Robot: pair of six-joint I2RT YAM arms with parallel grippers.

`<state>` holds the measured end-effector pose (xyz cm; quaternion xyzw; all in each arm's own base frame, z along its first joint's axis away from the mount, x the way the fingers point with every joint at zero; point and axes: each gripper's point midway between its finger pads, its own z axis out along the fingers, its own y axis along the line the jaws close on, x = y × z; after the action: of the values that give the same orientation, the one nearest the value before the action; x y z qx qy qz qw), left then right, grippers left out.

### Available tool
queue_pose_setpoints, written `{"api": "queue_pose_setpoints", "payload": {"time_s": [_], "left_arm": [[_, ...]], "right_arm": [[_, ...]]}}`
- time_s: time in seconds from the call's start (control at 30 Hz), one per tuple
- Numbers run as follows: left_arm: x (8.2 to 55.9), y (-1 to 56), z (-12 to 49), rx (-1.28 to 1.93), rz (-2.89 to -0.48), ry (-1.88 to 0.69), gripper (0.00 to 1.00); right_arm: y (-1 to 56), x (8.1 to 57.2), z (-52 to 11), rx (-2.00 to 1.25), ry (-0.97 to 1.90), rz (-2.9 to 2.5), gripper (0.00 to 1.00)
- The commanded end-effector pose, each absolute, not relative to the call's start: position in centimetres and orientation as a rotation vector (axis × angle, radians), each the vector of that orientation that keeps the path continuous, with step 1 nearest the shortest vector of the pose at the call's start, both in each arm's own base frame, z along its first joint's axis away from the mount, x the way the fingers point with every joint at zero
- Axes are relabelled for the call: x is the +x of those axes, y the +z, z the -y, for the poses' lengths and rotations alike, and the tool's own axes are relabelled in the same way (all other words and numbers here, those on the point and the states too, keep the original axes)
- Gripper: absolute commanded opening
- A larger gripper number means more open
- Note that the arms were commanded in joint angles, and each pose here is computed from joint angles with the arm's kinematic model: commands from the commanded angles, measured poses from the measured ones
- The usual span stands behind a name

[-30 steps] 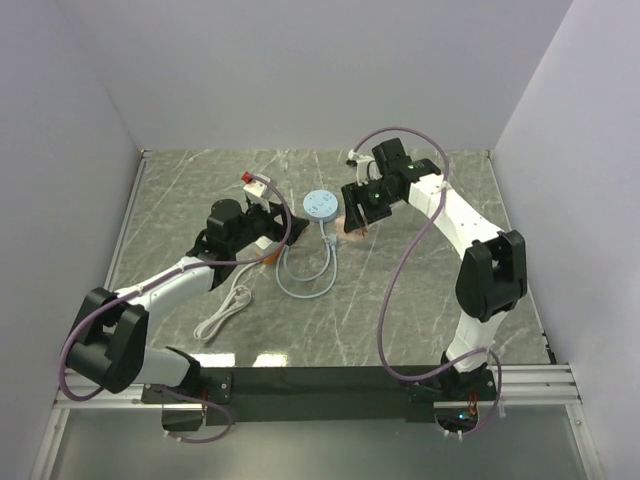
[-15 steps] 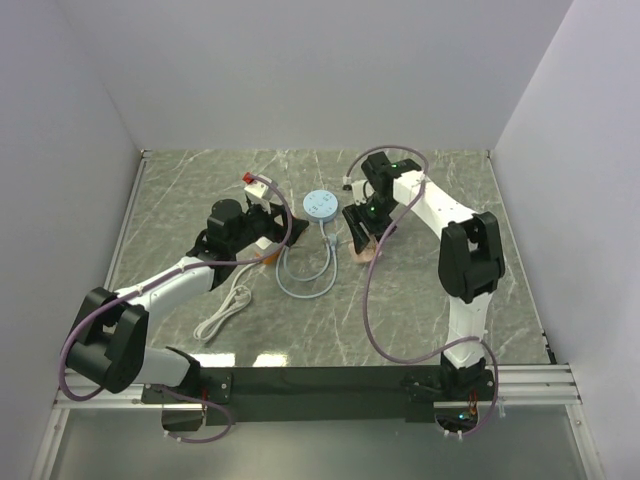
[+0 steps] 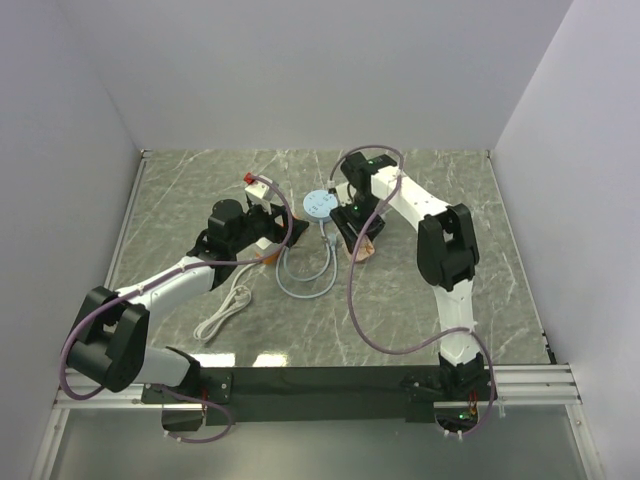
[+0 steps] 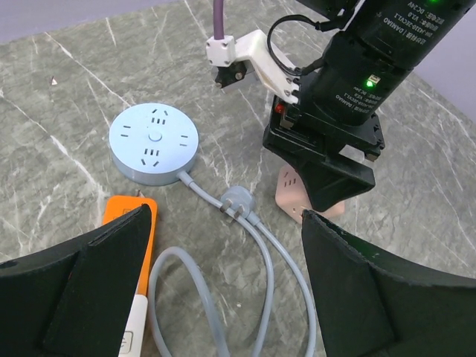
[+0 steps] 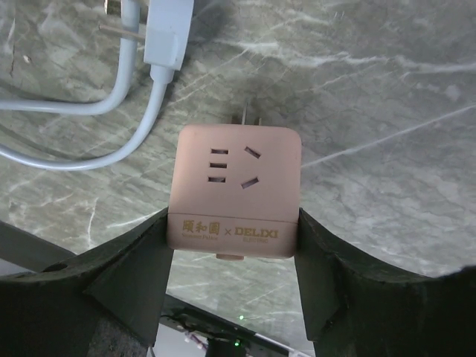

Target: Insert the plug

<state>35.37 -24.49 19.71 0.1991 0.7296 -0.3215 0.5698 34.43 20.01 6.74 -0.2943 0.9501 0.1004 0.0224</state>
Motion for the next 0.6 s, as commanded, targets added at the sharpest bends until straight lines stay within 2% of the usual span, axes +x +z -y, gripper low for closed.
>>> {"api": "queue_pose_setpoints", "payload": {"time_s": [0.0,0.33,0.57], "left_arm": [[35.3,20.5,24.9,0.494,-1.682,-0.758,0.88],[35.2,20.2,24.9,0.500,-1.686,-0.765,0.87],[35.3,19.9,25.0,0.498,-1.695,-0.766,0.87]], "right_arm": [[7.1,34.7,-20.4,-0.935,0.275,-2.950,0.51],[7.2,36.1,-21.8,-0.950,0.271,-2.918,0.61],[7.0,37.1,-22.5,-0.951,0.271,-2.908,0.63]]}}
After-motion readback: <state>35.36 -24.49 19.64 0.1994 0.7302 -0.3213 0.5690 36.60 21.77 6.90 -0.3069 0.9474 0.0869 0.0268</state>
